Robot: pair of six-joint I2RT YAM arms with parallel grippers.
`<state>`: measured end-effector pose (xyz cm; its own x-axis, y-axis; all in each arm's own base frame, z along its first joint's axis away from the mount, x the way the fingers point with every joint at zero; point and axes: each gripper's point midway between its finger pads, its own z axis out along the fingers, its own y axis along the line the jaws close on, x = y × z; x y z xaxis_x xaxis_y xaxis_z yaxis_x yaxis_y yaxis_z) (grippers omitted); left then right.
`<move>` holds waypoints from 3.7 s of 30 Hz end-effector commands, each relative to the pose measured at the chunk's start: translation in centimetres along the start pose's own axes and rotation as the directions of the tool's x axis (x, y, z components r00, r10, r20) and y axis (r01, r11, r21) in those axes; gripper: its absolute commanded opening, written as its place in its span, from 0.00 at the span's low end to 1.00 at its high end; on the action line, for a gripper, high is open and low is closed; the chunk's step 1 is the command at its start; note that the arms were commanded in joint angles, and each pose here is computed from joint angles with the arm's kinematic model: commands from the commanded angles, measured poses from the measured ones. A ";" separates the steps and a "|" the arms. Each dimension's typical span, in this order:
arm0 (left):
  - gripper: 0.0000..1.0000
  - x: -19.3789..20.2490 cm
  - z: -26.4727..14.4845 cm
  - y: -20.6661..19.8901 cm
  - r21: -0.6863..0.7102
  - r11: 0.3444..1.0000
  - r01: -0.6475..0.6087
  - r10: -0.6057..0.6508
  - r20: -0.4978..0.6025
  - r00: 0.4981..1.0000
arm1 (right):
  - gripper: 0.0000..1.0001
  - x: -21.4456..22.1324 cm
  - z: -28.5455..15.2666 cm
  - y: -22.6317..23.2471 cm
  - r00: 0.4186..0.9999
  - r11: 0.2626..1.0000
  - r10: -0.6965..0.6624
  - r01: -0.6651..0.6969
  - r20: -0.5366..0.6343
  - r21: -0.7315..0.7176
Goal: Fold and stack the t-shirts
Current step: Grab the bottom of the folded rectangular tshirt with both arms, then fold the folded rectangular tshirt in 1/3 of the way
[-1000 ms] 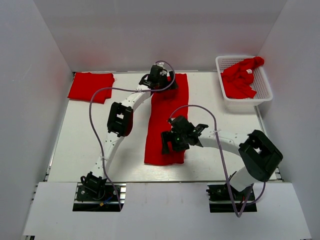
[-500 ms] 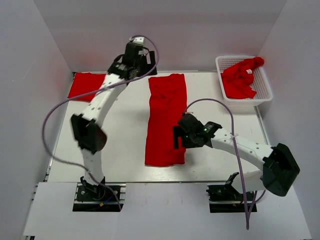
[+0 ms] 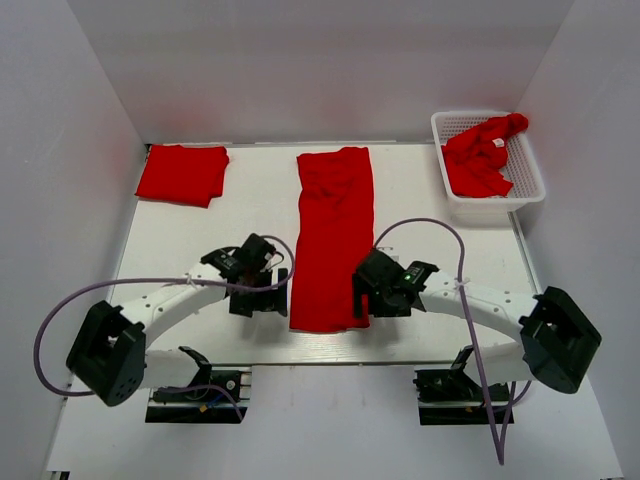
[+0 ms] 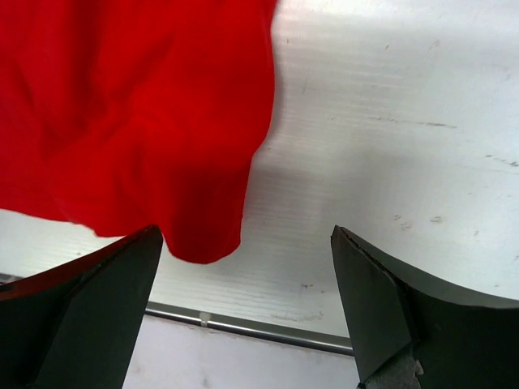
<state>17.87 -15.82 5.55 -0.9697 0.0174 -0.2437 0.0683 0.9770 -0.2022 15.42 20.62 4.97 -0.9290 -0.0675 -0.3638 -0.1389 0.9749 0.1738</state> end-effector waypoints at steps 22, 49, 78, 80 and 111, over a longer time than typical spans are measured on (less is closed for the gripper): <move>1.00 2.8 4.0 -4.5 -0.046 0.996 -0.073 0.072 -0.014 0.997 | 0.90 2.2 2.4 -2.2 0.989 0.970 0.151 -0.150 0.010 0.191; 0.00 7.2 2.8 -6.3 -0.051 0.997 -0.066 0.059 -0.125 0.990 | 0.00 6.1 0.0 -0.8 0.976 0.992 0.127 -0.120 -0.179 0.048; 0.00 -11.9 -0.2 -8.1 -0.157 0.983 0.093 -0.056 0.223 0.973 | 0.00 -11.9 -1.3 -1.2 0.984 0.986 0.028 -0.057 0.177 0.157; 0.00 -13.2 -0.3 -7.9 -0.157 0.983 0.097 -0.056 0.247 0.967 | 0.00 -13.2 -0.7 -1.0 0.985 0.986 0.006 -0.035 0.174 0.165; 0.00 -28.5 2.9 -7.6 -0.085 0.996 0.006 0.031 0.426 0.904 | 0.00 -27.8 4.2 -2.2 0.925 0.968 -0.251 0.239 0.286 0.075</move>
<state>43.41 -22.98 9.19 -0.8281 -0.0580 -0.5575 -0.0161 0.9967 -0.0797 40.97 21.31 9.39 -0.7635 -0.2379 -0.6003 -0.3186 0.9474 0.0298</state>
